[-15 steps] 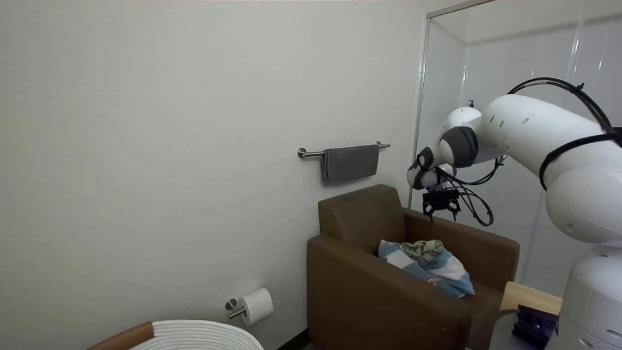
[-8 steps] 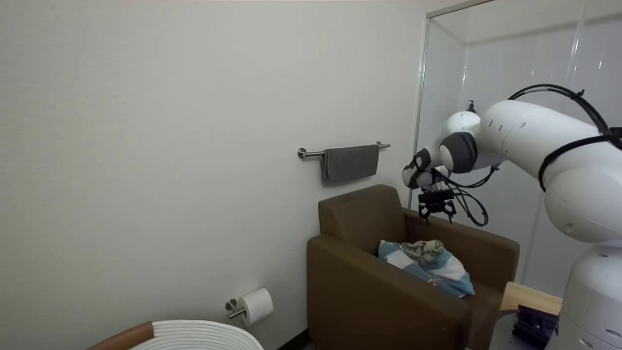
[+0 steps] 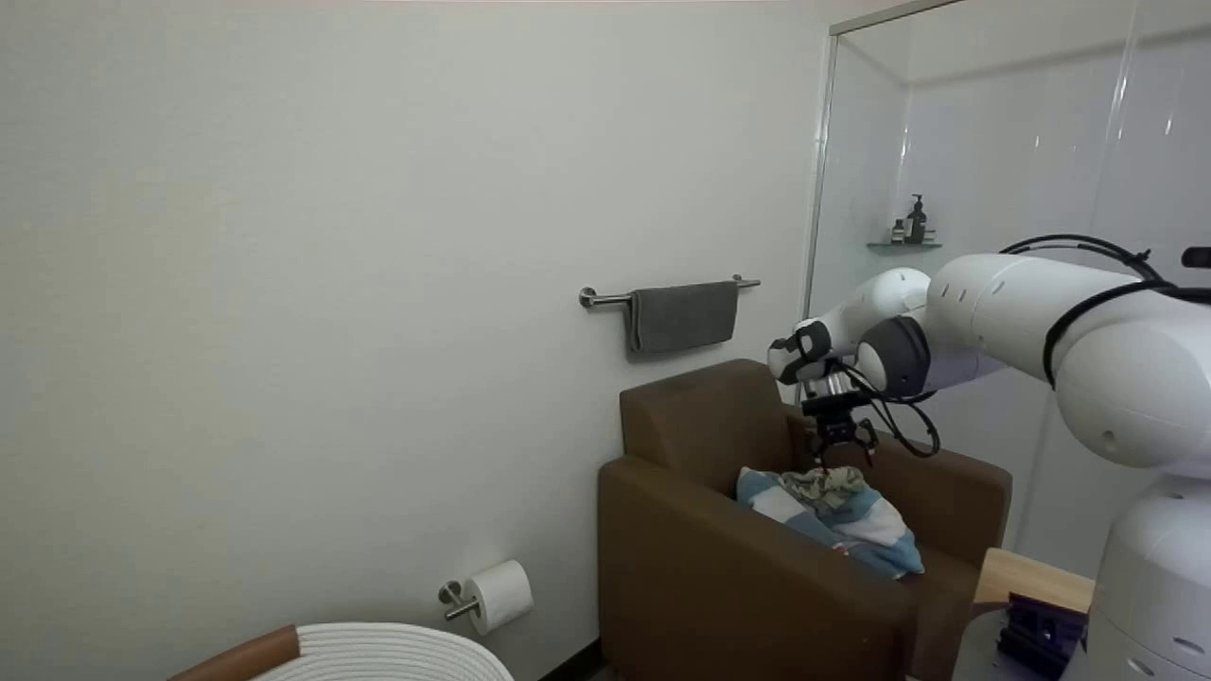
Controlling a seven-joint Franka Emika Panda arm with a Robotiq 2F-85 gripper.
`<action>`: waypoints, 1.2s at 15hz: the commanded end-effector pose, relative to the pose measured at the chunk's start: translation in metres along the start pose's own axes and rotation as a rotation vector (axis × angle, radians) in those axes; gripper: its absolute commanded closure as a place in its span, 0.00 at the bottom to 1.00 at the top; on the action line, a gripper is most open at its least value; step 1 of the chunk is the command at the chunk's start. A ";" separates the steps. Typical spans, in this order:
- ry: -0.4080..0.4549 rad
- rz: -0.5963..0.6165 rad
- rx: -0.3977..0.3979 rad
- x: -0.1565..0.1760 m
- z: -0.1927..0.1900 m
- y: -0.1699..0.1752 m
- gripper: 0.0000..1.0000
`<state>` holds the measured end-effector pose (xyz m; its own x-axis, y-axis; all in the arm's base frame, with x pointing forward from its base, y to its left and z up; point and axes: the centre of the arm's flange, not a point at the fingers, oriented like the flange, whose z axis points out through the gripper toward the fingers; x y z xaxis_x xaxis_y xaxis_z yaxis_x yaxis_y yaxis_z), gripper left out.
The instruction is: Put the towels in the laundry hamper
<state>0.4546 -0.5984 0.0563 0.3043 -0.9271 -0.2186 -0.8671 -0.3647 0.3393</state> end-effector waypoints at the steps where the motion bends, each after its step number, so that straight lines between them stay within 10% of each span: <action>1: -0.010 0.053 0.012 0.071 0.008 -0.025 0.00; 7: 0.261 0.310 0.105 0.092 0.001 -0.027 0.00; 18: 0.259 0.575 0.135 0.106 0.051 0.003 0.00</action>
<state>0.4364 -0.6354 0.0260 -0.0977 -0.9821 0.1612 -0.9675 0.1317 0.2158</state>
